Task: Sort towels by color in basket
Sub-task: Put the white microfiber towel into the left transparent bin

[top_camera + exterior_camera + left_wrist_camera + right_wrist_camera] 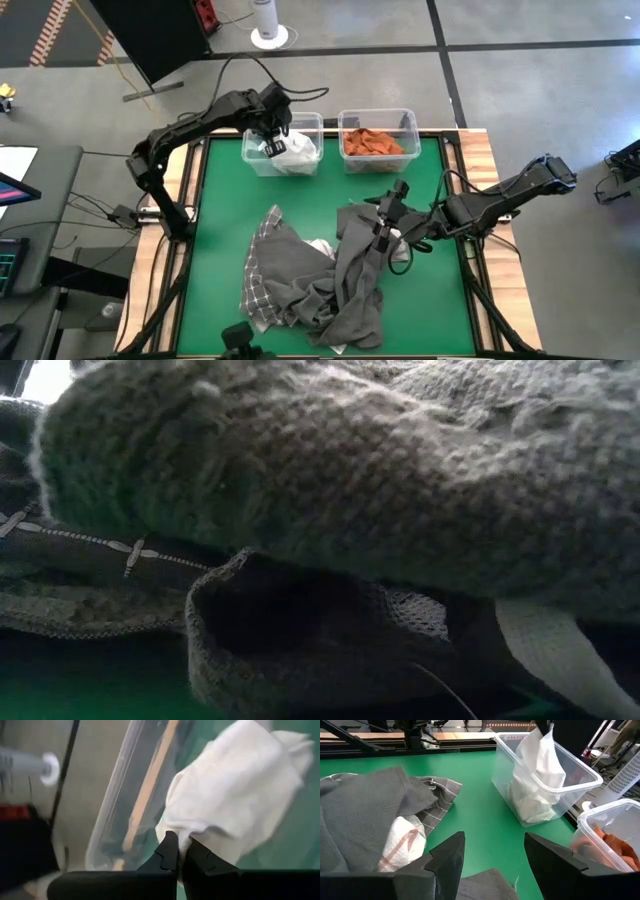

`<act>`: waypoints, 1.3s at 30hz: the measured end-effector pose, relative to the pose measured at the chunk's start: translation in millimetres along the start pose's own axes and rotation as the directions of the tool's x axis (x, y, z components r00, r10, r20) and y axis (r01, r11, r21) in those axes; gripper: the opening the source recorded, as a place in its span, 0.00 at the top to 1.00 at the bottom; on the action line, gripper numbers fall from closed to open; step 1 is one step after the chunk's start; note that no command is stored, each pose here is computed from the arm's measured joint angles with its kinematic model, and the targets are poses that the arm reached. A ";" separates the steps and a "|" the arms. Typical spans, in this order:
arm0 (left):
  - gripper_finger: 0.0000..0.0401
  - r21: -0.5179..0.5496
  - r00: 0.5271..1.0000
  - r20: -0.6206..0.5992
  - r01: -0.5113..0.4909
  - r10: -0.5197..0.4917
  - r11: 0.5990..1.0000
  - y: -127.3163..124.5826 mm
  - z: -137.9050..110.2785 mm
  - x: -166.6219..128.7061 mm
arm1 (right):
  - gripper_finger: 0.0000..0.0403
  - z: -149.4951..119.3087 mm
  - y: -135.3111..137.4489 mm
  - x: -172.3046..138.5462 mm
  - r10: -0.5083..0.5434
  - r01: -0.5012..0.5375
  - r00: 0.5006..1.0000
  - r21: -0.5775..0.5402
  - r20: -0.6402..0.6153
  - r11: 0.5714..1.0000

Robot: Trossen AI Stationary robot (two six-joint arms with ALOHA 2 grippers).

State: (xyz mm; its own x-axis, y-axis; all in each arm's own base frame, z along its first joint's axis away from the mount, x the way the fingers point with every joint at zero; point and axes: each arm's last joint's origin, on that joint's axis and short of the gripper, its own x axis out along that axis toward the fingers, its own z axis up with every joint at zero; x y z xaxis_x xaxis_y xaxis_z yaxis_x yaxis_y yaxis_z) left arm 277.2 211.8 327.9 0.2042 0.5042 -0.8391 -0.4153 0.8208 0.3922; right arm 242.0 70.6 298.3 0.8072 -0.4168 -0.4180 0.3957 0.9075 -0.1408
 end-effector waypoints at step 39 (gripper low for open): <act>1.00 -0.728 0.976 -0.033 0.123 -0.213 0.675 -16.7 12.3 119.9 | 0.38 4.3 -19.3 -17.3 -0.044 0.045 0.999 -0.033 0.016 0.998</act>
State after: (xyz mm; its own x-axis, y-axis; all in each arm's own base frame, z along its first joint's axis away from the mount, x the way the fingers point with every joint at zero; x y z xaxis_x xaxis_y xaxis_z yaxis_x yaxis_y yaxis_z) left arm 319.5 261.8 225.4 0.2587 0.3087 -0.9153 -0.9004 0.4203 -0.1127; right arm 222.3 60.1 312.1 0.7959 -0.4573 -0.3968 0.4168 0.8892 -0.1887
